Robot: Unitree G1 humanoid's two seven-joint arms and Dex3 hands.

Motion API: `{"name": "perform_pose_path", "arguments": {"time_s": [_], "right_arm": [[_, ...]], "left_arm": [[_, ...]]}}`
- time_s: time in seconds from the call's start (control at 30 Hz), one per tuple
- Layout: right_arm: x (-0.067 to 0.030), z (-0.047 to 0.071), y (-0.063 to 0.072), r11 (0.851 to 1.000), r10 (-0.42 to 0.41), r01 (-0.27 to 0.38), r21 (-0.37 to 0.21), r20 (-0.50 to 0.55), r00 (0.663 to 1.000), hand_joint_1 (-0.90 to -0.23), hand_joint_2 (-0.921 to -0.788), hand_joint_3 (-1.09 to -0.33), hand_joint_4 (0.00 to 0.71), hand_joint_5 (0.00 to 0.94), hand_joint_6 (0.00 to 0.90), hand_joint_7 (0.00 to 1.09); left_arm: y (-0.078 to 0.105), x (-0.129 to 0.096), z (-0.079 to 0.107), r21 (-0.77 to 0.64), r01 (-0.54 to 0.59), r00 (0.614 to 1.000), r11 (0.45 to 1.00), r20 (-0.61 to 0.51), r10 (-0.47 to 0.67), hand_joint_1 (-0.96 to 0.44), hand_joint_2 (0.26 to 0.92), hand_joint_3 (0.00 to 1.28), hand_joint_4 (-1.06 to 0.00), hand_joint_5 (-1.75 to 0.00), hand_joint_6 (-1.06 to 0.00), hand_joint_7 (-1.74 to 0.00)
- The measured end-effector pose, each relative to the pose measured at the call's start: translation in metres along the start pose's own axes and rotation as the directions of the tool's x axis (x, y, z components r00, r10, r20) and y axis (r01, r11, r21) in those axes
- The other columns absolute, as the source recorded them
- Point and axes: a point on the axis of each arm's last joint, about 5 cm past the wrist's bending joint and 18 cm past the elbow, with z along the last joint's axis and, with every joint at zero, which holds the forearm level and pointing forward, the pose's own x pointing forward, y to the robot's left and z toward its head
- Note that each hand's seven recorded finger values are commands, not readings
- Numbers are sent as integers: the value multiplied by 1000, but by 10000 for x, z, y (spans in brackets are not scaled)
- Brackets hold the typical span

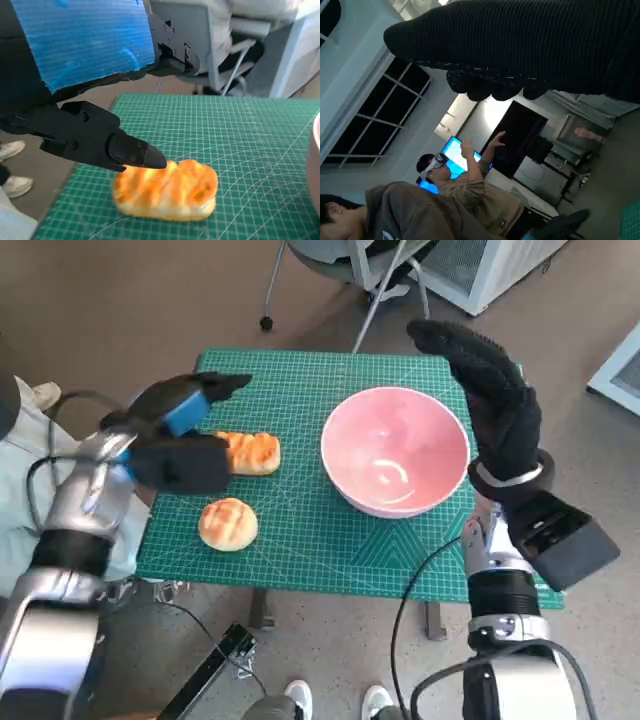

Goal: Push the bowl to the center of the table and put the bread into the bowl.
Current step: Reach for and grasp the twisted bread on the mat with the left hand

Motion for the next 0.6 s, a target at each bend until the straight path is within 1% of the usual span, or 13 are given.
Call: {"name": "perform_pose_path", "arguments": {"time_s": [0.2,0.47,0.6], "right_arm": [[-58,5,-5,1000,-5,5,0,-14,1000,-553,-921,-712,387,1,12,973],[-86,22,-30,1000,-20,20,-10,-16,1000,-552,-921,-690,385,0,28,946],[-100,21,-32,1000,-28,28,-10,-19,999,-551,-921,-679,386,1,46,913]], "left_arm": [[-9,103,99,4,40,999,999,-35,-39,-211,822,0,-251,0,-342,-46],[-57,170,167,7,127,988,992,-89,-126,-203,806,0,-244,0,-334,-32],[-93,189,184,-3,176,978,984,-114,-175,-194,803,0,-226,0,-328,-25]]}}
